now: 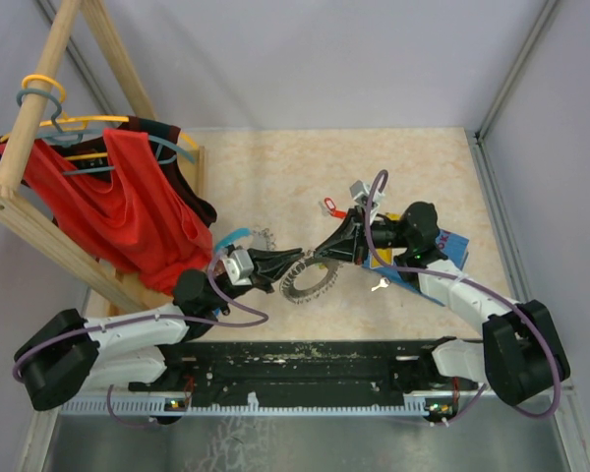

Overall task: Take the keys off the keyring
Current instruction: Remove the key from the keyring.

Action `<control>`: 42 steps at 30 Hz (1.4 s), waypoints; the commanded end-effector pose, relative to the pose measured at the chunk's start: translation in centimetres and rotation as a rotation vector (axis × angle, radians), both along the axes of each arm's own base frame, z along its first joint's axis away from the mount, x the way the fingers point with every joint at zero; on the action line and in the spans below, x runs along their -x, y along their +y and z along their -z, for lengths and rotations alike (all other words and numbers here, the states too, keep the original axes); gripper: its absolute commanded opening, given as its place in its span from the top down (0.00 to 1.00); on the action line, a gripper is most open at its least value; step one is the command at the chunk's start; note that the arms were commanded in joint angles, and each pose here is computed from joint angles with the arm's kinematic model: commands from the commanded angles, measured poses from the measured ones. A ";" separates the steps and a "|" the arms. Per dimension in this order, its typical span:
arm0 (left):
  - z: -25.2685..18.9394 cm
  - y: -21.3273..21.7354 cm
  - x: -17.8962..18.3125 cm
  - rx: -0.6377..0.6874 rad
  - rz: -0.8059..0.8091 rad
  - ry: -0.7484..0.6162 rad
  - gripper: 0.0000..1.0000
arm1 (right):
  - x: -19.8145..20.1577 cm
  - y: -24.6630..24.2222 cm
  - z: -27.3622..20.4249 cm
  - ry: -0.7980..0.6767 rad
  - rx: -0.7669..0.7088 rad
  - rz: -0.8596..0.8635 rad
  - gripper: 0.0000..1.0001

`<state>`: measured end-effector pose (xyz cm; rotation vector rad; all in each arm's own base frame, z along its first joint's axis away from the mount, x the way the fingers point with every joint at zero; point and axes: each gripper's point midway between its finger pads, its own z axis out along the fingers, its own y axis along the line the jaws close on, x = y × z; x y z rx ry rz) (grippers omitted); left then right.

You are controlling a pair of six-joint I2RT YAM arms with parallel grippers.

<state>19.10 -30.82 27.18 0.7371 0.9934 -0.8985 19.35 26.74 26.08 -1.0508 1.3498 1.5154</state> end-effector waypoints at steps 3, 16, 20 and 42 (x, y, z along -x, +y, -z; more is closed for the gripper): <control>1.1 -0.1 0.5 -0.023 0.027 -0.019 1.00 | 0.6 -0.3 -1.9 -0.116 -0.056 -0.021 1.00; -0.1 0.6 -0.1 -0.011 -0.036 -0.107 1.00 | 2.3 -0.6 -2.8 -0.170 -0.085 -0.073 1.00; -0.3 0.7 0.0 -0.012 -0.040 -0.119 1.00 | 2.7 -0.6 -2.9 -0.178 -0.091 -0.087 1.00; -2.3 1.8 -0.2 0.024 -0.086 -0.119 1.00 | 4.0 -0.4 -2.8 -0.216 -0.094 -0.141 1.00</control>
